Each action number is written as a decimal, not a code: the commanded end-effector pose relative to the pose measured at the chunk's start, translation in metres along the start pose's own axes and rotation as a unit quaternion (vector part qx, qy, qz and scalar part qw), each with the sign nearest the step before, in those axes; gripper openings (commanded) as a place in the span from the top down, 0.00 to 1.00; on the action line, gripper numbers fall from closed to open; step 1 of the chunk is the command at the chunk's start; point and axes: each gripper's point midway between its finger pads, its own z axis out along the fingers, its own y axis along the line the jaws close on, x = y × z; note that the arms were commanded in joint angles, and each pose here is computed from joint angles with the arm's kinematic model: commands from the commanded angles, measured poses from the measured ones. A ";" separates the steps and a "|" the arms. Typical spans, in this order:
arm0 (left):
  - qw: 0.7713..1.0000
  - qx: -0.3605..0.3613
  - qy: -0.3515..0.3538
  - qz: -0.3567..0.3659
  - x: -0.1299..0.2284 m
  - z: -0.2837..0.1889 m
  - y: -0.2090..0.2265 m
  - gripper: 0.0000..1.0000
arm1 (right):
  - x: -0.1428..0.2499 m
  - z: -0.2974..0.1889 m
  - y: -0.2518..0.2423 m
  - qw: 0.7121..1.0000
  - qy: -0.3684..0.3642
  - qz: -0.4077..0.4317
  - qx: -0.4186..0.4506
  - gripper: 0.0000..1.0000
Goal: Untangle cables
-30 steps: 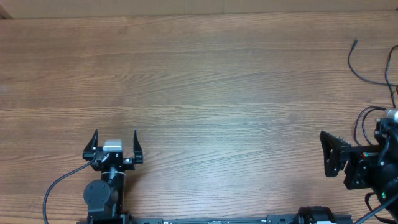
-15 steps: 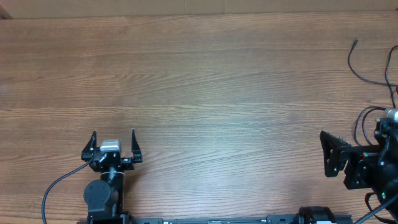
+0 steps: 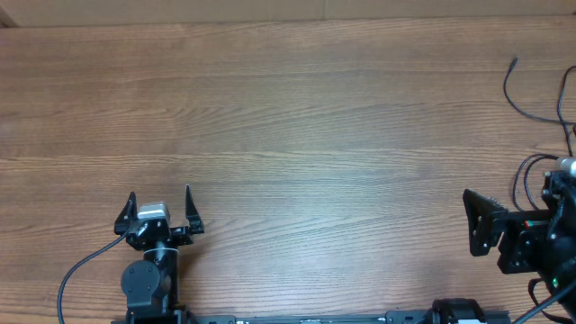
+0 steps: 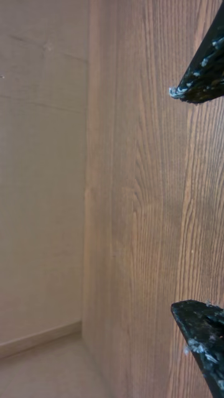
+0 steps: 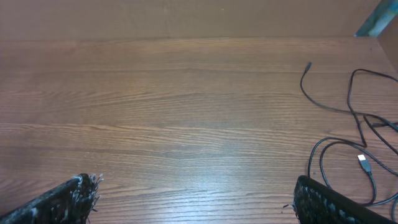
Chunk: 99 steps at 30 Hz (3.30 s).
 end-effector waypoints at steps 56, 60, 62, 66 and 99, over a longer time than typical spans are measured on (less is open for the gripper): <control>1.000 -0.001 -0.004 0.014 -0.001 0.000 0.001 0.00 | 0.014 0.125 0.027 0.931 -0.324 -0.149 -0.077 0.00; 1.000 -0.001 -0.004 0.014 -0.001 0.000 0.001 0.00 | 0.033 0.135 0.023 0.929 -0.333 -0.148 -0.068 0.00; 1.000 -0.001 -0.005 0.014 -0.001 0.000 0.001 0.00 | 0.039 0.135 0.018 0.930 -0.336 -0.138 -0.056 0.00; 1.000 -0.001 -0.004 0.014 -0.001 0.000 0.001 0.00 | 0.044 0.130 0.007 0.929 -0.350 -0.120 -0.025 0.00; 1.000 -0.001 -0.005 0.014 -0.001 0.000 0.001 0.00 | 0.089 0.165 -0.036 0.915 -0.401 -0.004 0.049 0.00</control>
